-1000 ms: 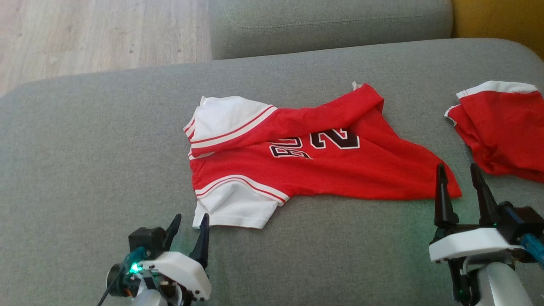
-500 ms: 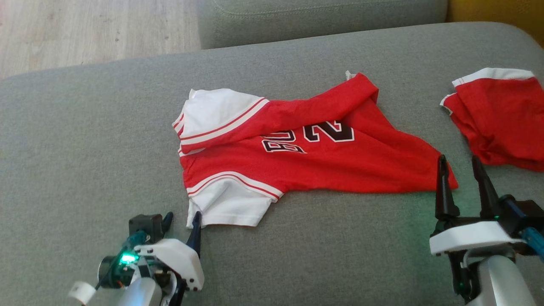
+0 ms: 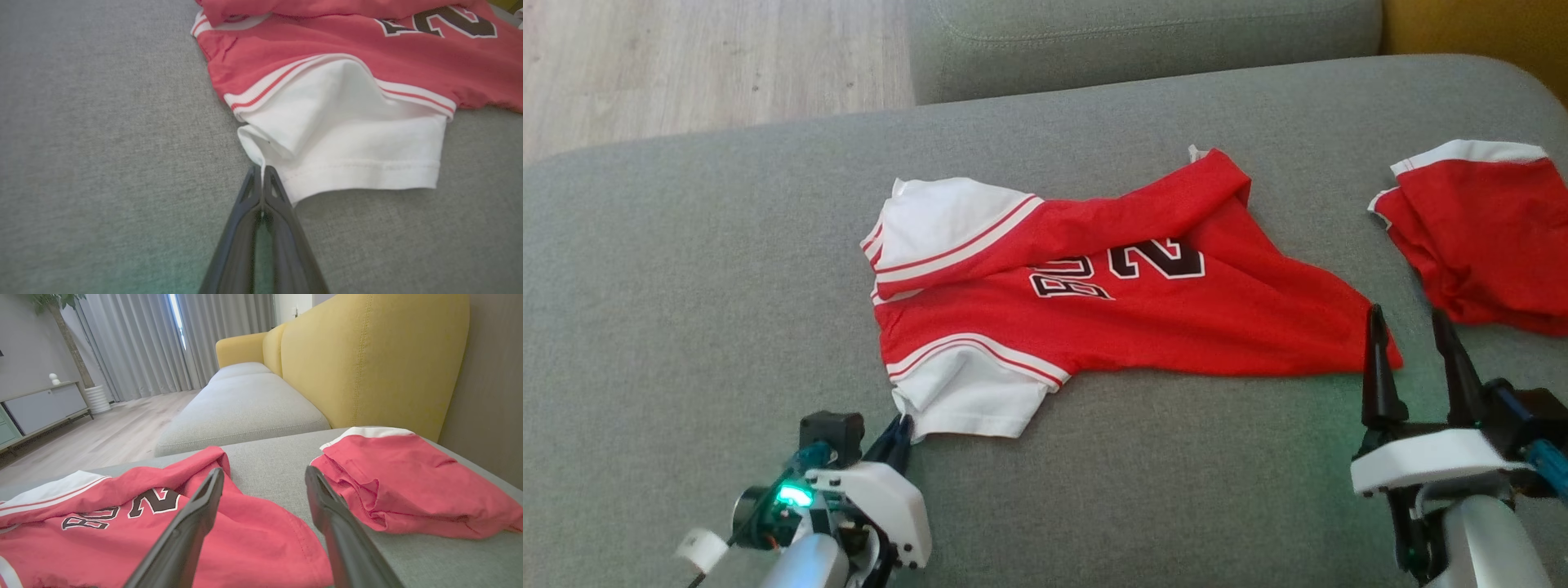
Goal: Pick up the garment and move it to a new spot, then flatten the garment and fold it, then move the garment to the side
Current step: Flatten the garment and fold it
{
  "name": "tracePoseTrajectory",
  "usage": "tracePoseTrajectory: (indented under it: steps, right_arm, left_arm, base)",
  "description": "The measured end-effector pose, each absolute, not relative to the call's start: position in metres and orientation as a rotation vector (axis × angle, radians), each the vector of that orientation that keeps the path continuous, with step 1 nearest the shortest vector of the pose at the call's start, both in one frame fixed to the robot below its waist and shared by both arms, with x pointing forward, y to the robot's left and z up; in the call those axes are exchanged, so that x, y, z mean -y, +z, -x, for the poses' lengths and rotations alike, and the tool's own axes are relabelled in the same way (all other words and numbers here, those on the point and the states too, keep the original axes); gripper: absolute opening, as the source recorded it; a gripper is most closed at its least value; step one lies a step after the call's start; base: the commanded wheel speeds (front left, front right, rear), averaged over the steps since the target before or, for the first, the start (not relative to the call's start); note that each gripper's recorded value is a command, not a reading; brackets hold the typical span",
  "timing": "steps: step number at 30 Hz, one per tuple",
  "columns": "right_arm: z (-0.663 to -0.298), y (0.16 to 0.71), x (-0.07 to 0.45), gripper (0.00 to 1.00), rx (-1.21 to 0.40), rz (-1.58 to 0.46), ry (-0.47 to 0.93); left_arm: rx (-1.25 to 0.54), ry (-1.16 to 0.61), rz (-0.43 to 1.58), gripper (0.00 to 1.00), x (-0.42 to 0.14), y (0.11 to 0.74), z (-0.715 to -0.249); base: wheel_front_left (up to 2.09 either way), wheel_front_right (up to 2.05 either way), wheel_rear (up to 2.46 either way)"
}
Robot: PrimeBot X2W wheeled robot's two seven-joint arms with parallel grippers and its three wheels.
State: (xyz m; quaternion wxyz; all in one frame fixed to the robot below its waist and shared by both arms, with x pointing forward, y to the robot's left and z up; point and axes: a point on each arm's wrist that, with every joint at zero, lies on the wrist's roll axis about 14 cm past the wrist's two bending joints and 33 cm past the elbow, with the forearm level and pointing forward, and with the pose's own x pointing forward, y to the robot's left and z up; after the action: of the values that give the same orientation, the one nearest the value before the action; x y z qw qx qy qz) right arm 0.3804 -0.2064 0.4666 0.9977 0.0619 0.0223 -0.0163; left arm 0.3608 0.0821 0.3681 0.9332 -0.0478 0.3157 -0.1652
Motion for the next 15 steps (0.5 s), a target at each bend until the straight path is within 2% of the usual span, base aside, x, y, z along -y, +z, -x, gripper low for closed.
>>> tracePoseTrajectory:
  steps: [7, 15]
  right_arm:
    - [-0.371, 0.445, 0.222, 1.00, -0.126, -0.107, -0.082]
    - [-0.363, 0.405, 0.233, 1.00, -0.304, -0.114, -0.126]
  left_arm:
    - [-0.522, -0.255, 0.151, 0.00, -0.098, 0.389, -0.373]
    - [-0.324, -0.156, 0.214, 0.00, -0.122, 0.427, -0.394]
  base:
    - [0.00, 0.00, 0.00]
    - [0.00, 0.00, 0.00]
